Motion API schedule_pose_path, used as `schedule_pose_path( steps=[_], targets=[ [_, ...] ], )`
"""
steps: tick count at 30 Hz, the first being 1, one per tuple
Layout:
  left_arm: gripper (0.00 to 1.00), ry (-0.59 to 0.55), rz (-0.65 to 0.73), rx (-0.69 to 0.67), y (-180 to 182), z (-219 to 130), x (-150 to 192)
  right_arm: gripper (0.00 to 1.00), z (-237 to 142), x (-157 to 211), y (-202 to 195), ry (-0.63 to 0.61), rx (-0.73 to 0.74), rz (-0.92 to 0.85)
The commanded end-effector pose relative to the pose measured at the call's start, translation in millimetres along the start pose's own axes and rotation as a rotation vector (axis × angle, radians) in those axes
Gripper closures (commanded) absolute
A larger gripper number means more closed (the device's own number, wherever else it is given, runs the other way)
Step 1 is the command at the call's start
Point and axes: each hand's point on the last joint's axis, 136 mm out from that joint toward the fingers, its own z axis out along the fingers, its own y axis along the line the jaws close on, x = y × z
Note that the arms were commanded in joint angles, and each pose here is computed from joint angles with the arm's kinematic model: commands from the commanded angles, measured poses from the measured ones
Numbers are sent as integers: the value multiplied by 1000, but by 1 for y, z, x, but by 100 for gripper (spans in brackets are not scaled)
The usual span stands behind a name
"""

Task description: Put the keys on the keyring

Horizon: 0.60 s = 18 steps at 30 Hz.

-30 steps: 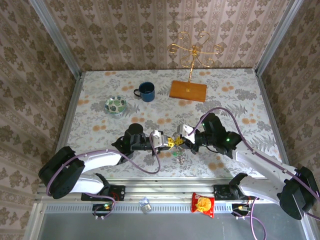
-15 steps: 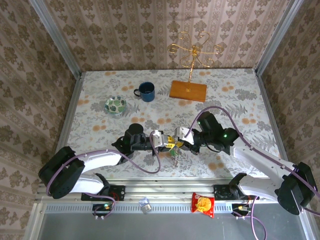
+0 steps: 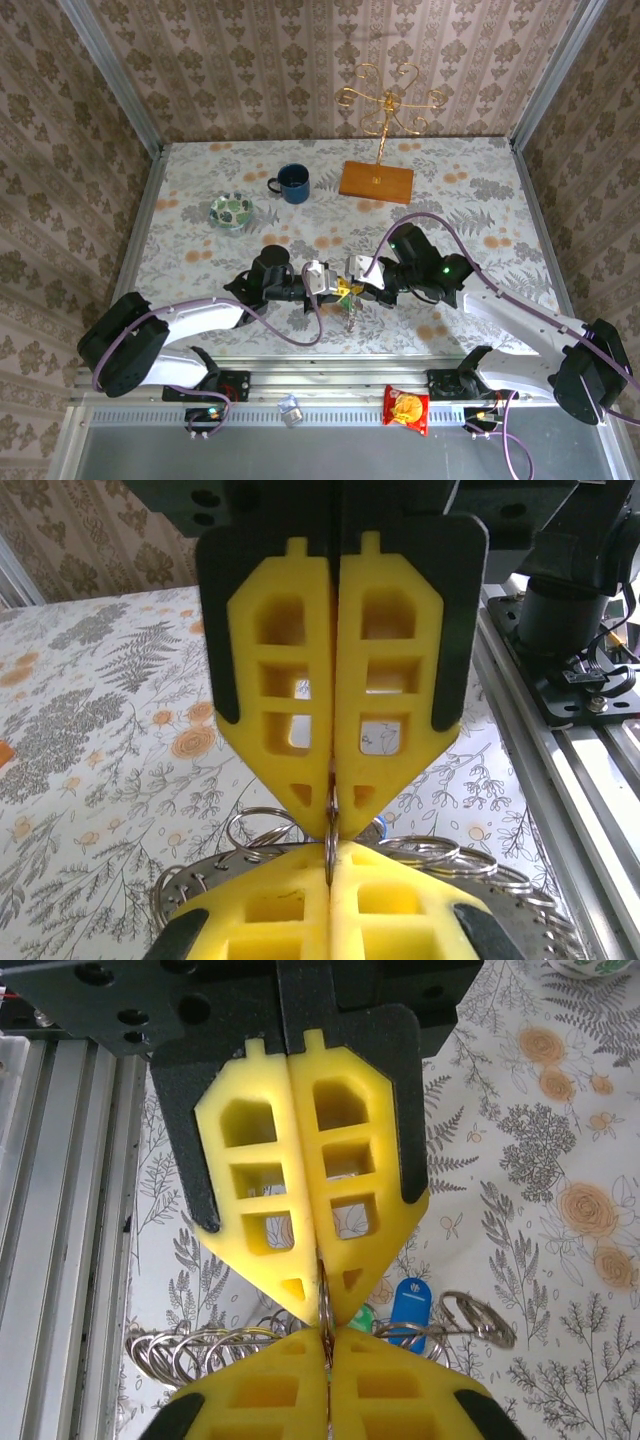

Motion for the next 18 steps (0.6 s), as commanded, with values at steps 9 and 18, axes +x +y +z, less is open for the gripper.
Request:
schedule_pose_path(
  steps=[9, 18],
  targets=[
    [100, -62, 50, -4, 2, -2, -18, 75, -13, 7, 2, 9, 51, 12],
    [100, -62, 51, -4, 1, -3, -18, 86, -8, 16, 2, 54, 43, 24]
  ],
)
